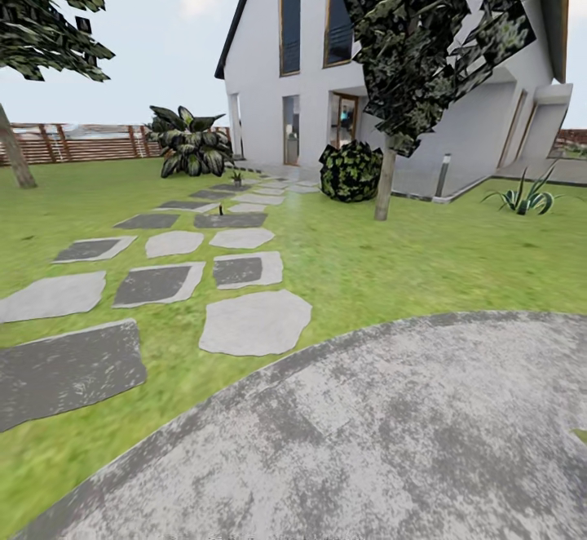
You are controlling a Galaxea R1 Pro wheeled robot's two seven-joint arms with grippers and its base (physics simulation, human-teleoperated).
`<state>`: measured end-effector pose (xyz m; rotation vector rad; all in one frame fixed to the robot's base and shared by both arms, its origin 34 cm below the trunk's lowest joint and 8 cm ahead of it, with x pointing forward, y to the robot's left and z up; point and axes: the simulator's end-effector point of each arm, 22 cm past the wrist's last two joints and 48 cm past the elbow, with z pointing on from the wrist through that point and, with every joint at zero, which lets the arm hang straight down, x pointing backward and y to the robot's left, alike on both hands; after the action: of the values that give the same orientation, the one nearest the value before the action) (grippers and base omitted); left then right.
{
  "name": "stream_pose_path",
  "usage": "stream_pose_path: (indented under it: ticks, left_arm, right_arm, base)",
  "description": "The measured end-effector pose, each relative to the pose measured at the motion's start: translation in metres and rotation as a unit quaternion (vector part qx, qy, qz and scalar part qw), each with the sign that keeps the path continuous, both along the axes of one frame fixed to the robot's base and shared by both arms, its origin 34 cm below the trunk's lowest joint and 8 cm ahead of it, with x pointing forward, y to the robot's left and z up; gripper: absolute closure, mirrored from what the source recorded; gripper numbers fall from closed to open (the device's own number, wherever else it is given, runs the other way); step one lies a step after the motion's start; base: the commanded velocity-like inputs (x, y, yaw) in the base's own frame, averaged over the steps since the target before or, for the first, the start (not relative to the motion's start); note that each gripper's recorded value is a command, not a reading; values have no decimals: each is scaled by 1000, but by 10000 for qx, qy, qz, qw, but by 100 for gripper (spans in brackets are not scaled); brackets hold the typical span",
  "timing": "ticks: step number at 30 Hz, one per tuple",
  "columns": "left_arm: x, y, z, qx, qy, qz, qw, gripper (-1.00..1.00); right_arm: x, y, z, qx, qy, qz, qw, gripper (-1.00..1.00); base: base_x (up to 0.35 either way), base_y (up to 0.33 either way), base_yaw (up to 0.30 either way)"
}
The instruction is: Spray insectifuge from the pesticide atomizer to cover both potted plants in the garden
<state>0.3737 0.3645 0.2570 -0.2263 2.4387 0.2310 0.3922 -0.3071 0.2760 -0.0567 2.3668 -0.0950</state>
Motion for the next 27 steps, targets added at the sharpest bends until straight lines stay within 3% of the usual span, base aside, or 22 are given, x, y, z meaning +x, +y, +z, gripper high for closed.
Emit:
stream_pose_path:
  ticks: [17,27]
  left_arm:
    - [-16,-1,-44,5,103,-24,9999,-100]
    - [-1,-10,-40,-47,-11,-74,10000,-100]
  right_arm:
    - [-16,0,-44,-3,104,-3,9999,-100]
    - [-20,-1,-48,-8,166,-14,9999,-100]
  base:
    - [0,0,180]
    - [0,0,180]
